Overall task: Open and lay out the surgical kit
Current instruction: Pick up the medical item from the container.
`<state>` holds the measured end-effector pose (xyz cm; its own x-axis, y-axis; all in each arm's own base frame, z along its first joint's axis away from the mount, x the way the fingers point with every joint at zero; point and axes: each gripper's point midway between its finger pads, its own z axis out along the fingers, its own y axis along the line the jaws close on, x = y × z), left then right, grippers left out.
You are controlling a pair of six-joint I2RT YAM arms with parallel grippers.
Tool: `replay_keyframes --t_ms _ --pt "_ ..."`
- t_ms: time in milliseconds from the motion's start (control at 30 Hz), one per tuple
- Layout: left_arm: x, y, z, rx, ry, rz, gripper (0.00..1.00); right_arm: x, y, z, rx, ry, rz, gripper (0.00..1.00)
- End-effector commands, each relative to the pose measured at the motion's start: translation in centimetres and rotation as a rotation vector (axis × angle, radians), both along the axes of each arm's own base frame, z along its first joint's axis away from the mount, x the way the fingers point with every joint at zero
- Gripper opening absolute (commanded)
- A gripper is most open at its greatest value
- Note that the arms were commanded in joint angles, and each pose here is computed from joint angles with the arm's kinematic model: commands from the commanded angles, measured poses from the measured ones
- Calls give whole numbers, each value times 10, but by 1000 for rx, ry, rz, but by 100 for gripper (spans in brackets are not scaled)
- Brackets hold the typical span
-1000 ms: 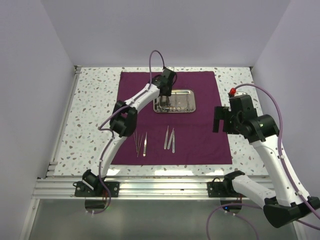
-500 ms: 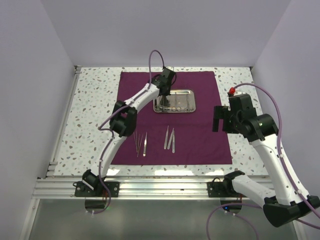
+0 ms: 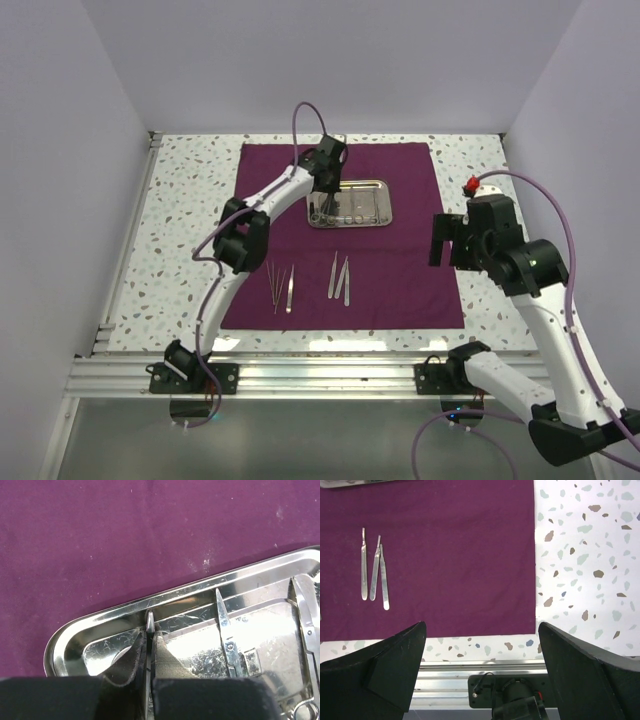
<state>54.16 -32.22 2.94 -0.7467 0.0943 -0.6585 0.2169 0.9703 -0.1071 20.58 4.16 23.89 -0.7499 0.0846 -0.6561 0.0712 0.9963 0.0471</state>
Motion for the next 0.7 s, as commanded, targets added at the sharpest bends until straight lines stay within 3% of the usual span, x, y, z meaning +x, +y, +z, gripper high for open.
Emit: replay_keyframes --t_ms 0,133,433,533,667 --pt "-5 -8 48 -114 -10 -14 0 4 1 20 30 -88 -4 98" --pt "-6 -11 95 -178 -70 7 0 1 2 22 44 -103 2 98" --pt "-46 -13 144 -205 -123 53 0 -5 8 27 94 -133 26 98" --pt "-70 -25 152 -206 -127 117 0 -7 9 30 101 -142 27 99" --pt "-134 -69 148 -222 -144 170 0 -12 7 36 102 -139 20 98"
